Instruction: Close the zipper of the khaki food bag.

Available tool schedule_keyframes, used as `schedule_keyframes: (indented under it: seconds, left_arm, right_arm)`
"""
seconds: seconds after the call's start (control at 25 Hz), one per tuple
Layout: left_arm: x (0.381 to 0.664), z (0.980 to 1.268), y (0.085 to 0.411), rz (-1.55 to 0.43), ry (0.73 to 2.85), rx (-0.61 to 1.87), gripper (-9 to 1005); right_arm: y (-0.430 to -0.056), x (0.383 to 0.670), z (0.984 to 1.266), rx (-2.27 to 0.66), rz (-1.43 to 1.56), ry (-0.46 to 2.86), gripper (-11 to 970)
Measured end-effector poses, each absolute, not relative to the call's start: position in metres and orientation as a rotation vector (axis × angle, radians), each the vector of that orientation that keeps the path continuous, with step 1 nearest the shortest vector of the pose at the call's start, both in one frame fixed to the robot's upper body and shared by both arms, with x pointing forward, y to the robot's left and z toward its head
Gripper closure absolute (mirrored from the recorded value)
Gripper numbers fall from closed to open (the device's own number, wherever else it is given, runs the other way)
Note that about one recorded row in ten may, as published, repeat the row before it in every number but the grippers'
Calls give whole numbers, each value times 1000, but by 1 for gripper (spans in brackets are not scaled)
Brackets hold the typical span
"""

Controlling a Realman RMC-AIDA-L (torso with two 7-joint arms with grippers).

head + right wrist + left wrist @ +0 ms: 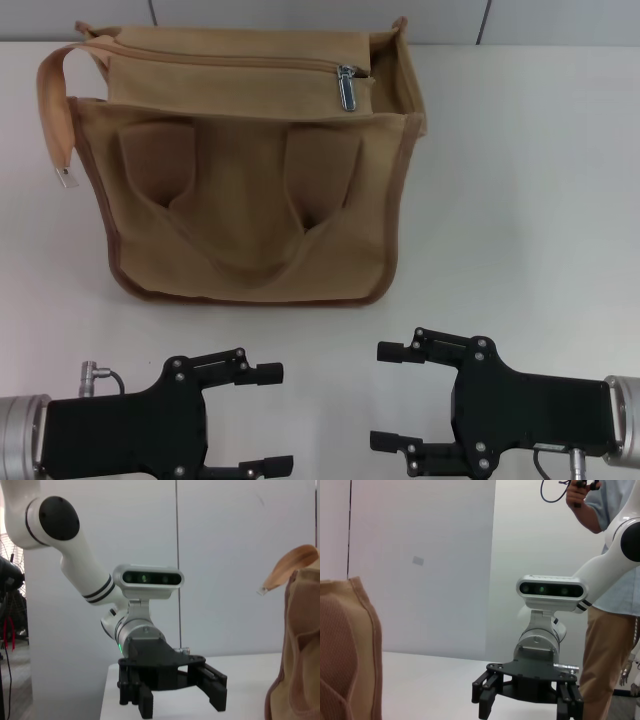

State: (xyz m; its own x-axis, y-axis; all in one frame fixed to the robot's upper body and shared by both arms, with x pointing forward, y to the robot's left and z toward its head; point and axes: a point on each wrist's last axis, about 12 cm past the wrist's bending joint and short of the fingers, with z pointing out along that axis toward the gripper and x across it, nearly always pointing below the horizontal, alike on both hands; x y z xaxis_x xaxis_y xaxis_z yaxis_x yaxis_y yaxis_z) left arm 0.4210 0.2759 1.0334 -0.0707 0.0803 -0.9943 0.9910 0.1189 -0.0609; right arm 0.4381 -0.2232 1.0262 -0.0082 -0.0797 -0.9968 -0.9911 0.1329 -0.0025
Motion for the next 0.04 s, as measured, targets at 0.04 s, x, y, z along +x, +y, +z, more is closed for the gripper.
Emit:
schedule_keyframes:
  seconds: [0.04]
  left_arm:
    - [421,1033,276,-1129,1372,1152,226]
  right_arm:
    - [-223,438,1027,-1164,1074,1327,198]
